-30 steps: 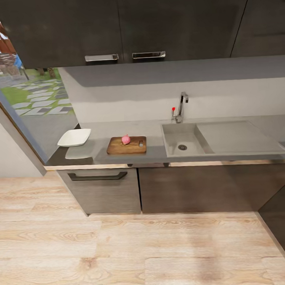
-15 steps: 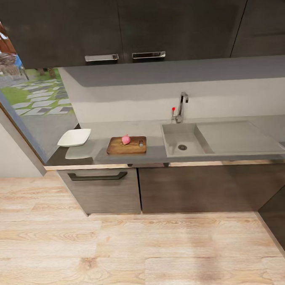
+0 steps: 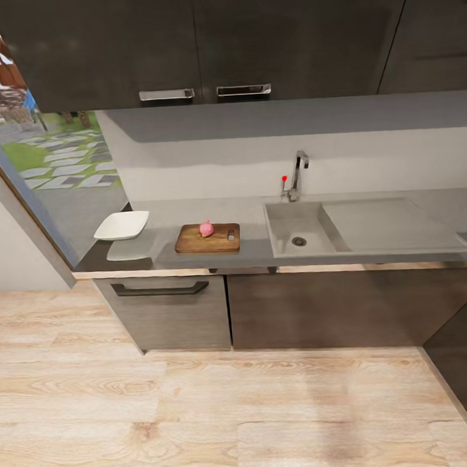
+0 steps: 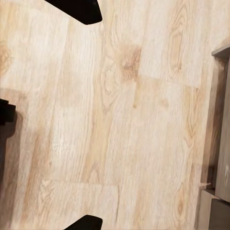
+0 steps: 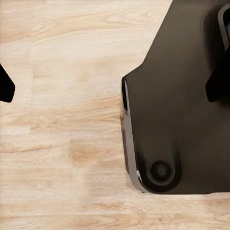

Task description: In the kitchen, take the Vidalia onion out of the sink, dice it on the chopping board with the paring knife, put the diced onion into the bowl on the countertop, then place both the paring knife and the chopping board into the sink.

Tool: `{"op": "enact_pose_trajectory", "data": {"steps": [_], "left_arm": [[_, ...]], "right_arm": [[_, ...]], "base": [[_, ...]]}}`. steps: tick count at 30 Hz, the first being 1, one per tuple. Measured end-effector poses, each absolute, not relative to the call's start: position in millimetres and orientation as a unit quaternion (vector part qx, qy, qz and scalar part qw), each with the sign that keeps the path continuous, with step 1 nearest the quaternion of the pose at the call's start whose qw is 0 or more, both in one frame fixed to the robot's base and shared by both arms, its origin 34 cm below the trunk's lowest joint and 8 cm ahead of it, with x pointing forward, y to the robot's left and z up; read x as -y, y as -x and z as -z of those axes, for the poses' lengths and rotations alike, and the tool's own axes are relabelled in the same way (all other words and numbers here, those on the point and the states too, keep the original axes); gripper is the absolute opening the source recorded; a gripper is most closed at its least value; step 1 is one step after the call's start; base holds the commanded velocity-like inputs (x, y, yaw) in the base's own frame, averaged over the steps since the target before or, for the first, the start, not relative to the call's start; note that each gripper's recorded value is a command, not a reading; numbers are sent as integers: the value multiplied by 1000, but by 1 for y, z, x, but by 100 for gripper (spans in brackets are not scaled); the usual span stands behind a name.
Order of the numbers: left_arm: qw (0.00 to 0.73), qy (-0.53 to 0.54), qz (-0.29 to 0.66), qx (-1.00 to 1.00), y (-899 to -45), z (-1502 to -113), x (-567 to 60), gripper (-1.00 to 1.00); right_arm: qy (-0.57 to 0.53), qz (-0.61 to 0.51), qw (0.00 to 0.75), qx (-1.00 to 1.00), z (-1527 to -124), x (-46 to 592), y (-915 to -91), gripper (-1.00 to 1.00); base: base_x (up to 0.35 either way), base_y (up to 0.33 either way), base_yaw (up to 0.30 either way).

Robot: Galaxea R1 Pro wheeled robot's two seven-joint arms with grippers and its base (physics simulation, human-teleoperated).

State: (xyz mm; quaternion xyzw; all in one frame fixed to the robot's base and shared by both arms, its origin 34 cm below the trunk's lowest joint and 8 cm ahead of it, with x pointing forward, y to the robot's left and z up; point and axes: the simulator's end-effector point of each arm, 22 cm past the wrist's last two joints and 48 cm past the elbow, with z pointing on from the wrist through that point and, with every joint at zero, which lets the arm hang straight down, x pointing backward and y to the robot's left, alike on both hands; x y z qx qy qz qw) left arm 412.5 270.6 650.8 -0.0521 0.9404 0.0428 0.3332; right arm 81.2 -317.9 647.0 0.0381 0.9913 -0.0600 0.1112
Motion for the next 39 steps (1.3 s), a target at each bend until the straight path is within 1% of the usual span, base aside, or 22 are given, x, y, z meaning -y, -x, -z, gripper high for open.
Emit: {"op": "enact_pose_trajectory", "data": {"steps": [39], "left_arm": [[333,52,-42,-940,-413,-651,-270,100]], "right_arm": [[-38,60,111,-991,-647,318,-82,100]], "base": [[0,0,0]]}}
